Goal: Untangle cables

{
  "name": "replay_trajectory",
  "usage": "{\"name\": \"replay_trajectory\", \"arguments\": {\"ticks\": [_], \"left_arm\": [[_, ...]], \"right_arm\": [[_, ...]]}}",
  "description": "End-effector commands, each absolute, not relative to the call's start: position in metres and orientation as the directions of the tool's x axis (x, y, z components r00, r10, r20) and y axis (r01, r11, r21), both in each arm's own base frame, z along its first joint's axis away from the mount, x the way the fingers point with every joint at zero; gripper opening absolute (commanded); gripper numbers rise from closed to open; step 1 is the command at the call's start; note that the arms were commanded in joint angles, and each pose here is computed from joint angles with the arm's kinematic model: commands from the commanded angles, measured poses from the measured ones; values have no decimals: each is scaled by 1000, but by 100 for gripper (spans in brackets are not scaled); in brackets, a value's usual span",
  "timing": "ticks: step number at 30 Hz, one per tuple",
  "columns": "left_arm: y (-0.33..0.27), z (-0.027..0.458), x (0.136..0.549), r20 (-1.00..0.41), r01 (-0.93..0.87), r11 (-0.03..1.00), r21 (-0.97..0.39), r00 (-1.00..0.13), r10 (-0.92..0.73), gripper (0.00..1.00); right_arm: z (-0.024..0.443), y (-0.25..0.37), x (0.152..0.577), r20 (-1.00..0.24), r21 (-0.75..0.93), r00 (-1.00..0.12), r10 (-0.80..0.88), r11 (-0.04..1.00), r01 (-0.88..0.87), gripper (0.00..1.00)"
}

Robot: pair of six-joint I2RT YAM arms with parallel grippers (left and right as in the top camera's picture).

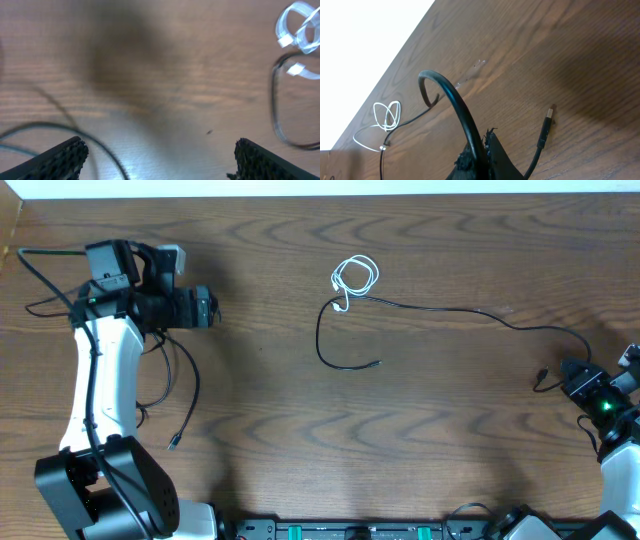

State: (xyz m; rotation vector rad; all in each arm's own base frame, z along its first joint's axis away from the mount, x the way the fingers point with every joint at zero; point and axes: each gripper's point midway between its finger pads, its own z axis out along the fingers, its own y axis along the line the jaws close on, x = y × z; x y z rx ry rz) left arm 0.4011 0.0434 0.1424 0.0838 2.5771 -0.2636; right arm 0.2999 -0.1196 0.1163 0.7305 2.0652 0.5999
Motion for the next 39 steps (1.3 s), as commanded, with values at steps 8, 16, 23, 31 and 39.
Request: {"name": "replay_trajectory", "arguments": {"ticks": [8,16,23,31,39], "left_arm": [[50,77,355,-359,115,987,-109,-931,68,95],[68,49,336,-293,72,997,-11,-954,66,95],[90,51,337,-311,5,1000,15,-950,10,95],[139,54,329,-342,-164,986,16,-928,-148,94],[174,57,323,-382,-332,943,-23,-869,-315,91]], "right_arm": [[122,-116,302,-577,630,-481,660,735,251,1],[122,-116,302,-577,630,-481,660,735,251,1],[120,-115,301,-569,634,-485,664,730,256,1],[120,-115,300,-566,635,-487,665,729,258,1],[119,-114,300,-563,636,-488,667,727,260,1]]}}
